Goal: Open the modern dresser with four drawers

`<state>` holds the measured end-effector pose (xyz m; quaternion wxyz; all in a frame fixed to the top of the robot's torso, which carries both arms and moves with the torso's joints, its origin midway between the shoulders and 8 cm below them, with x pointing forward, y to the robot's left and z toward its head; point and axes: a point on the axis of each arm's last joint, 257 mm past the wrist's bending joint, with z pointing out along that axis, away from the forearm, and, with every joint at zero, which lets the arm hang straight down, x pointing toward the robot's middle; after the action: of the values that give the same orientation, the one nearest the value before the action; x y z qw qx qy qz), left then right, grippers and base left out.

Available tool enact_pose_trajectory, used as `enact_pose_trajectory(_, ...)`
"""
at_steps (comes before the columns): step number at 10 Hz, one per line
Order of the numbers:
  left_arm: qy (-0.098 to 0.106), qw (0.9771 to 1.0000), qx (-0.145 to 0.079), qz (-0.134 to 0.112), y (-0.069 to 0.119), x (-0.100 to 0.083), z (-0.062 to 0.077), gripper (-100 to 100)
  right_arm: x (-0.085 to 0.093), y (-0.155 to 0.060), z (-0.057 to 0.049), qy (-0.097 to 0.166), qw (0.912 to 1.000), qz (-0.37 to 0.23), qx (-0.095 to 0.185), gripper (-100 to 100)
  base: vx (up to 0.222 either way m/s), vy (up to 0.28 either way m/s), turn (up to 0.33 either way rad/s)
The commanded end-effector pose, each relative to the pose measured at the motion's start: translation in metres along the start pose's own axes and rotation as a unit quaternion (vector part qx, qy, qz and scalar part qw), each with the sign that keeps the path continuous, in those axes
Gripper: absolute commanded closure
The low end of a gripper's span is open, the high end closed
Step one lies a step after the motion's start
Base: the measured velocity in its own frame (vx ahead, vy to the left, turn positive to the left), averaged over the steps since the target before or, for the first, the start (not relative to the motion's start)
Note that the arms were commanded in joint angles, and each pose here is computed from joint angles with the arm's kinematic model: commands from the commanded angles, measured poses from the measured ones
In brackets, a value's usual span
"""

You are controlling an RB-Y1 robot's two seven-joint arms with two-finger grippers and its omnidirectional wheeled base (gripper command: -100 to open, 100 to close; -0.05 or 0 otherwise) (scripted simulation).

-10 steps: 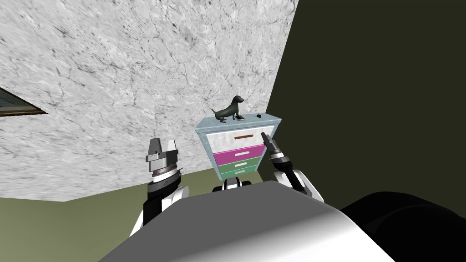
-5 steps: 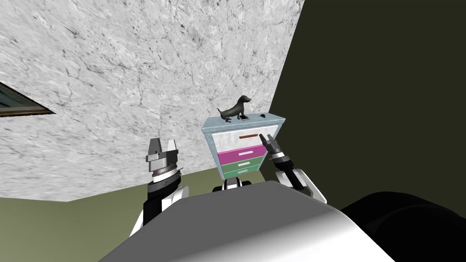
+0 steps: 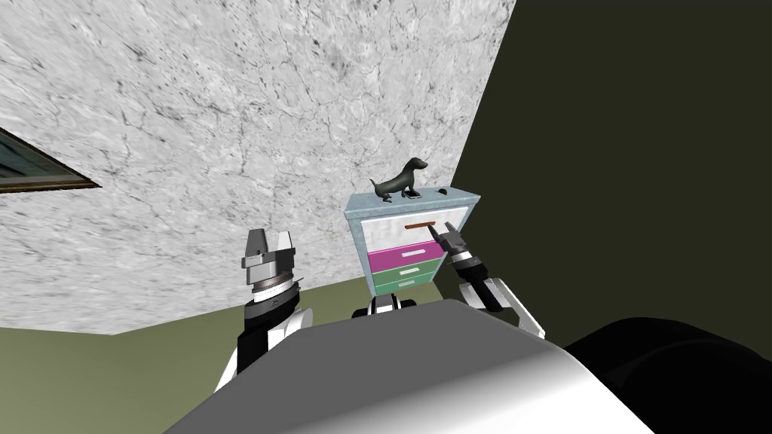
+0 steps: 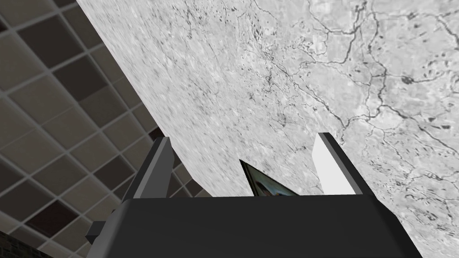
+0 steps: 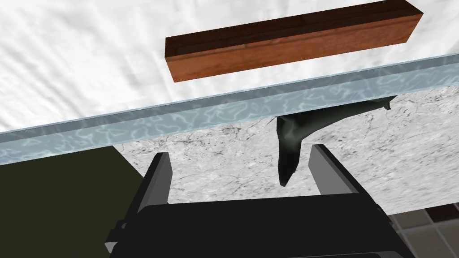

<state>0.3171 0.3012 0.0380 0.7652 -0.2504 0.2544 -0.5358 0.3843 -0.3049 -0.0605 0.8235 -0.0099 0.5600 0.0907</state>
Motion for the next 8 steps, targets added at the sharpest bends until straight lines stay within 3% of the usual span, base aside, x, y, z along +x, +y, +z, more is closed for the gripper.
enact_pose_trajectory(1,0.000,1.0000,0.000,0.000,0.000,0.000,0.000,0,0.006,-0.006,0.000,0.015,0.9975,-0.068,-0.001,-100,0.006,0.096,-0.008)
enact_pose_trajectory(3,0.000,1.0000,0.000,0.000,0.000,0.000,0.000,0,0.016,-0.017,0.000,0.035,0.9888,-0.145,-0.003,-100,0.002,0.112,-0.005)
enact_pose_trajectory(4,0.000,1.0000,0.000,0.000,0.000,0.000,0.000,0,0.016,-0.017,0.000,0.035,0.9871,-0.156,-0.004,-100,-0.010,0.092,-0.009)
enact_pose_trajectory(6,0.000,1.0000,0.000,0.000,0.000,0.000,0.000,0,0.026,-0.029,-0.001,0.056,0.9708,-0.233,-0.007,-100,0.005,0.106,-0.006)
enact_pose_trajectory(7,0.000,1.0000,0.000,0.000,0.000,0.000,0.000,0,0.026,-0.029,-0.001,0.057,0.9683,-0.243,-0.008,-100,0.004,0.089,-0.007)
enact_pose_trajectory(8,0.000,1.0000,0.000,0.000,0.000,0.000,0.000,0,0.031,-0.036,-0.002,0.067,0.9563,-0.284,-0.011,-100,-0.002,0.080,-0.002)
